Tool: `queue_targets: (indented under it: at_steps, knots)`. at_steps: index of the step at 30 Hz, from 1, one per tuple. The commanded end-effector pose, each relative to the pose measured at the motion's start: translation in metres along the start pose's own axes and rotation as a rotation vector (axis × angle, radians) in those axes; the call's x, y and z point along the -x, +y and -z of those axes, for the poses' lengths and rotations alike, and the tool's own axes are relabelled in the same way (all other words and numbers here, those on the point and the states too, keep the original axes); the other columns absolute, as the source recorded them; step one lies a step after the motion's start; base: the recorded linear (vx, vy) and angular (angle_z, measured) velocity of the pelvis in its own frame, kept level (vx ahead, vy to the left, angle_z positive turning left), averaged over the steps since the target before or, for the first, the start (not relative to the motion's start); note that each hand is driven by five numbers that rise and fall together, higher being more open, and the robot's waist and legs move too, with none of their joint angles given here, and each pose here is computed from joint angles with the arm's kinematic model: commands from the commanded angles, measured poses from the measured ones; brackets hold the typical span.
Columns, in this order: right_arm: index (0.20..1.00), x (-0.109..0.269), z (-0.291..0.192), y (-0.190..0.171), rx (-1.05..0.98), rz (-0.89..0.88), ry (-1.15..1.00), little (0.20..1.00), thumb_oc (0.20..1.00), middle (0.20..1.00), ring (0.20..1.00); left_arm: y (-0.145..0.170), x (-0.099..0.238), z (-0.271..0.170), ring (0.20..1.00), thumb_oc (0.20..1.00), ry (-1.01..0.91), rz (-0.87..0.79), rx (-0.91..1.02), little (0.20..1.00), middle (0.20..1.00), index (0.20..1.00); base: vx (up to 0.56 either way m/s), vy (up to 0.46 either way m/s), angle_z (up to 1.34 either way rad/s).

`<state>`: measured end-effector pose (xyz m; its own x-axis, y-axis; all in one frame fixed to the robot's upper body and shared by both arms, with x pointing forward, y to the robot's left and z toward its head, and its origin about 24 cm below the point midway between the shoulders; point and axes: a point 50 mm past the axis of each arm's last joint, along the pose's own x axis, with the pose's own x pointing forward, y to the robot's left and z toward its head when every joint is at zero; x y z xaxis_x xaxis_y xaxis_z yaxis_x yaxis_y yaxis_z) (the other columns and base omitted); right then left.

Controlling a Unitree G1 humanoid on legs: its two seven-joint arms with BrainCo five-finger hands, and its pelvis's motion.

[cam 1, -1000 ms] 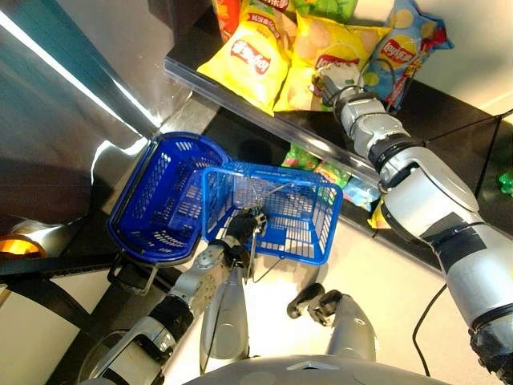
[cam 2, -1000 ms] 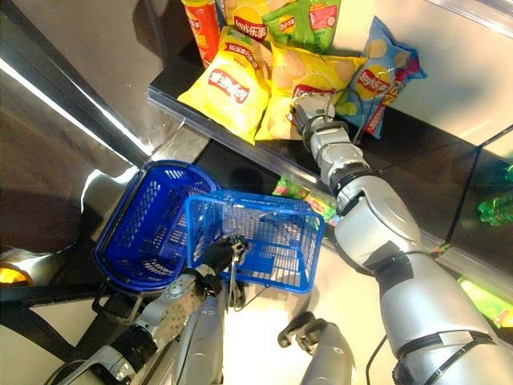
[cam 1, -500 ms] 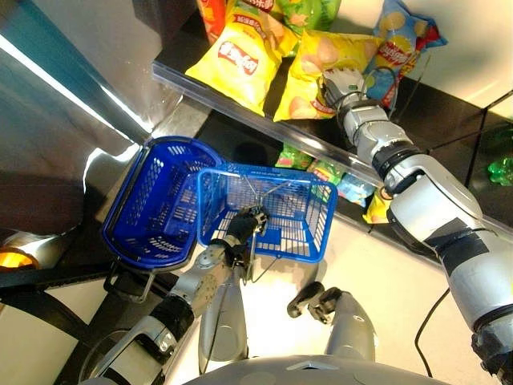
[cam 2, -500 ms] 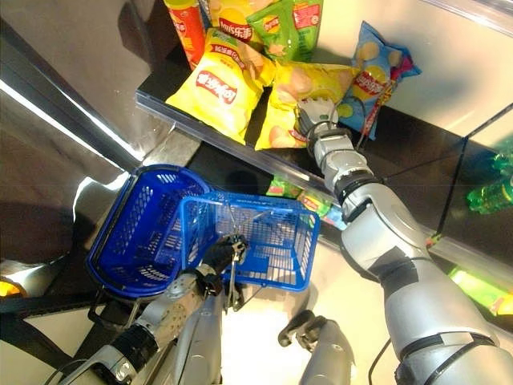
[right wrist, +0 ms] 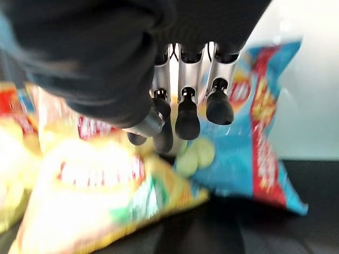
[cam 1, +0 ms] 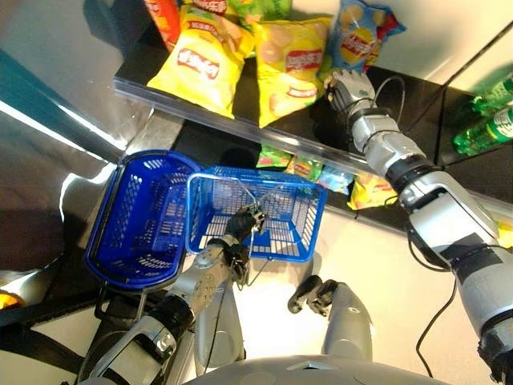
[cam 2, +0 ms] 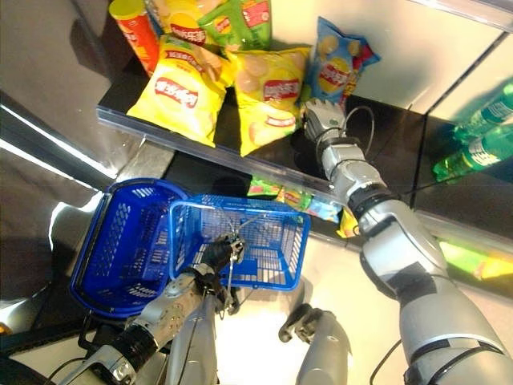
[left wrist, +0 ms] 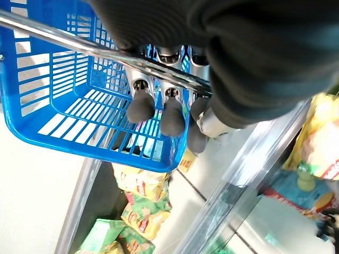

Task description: Pick up the snacks into the basket

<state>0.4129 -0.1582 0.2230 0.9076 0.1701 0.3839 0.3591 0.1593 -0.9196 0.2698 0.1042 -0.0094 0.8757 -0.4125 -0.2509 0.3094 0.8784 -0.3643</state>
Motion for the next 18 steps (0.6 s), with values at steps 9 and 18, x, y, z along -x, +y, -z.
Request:
queue_targets:
  at_steps: [9,18]
  knots:
    - [0.200,0.005,0.007,-0.055,-0.182,0.321,-0.034,0.200,0.200,0.200,0.200,-0.029,-0.005,-0.020,0.200,0.200,-0.163,0.102,0.103,0.200,0.200,0.200,0.01,-0.003,-0.02]
    - [0.335,0.006,-0.006,-0.061,-0.288,0.356,-0.080,0.335,0.335,0.335,0.335,-0.030,-0.003,-0.017,0.200,0.200,-0.154,0.103,0.104,0.200,0.200,0.200,0.00,0.000,-0.01]
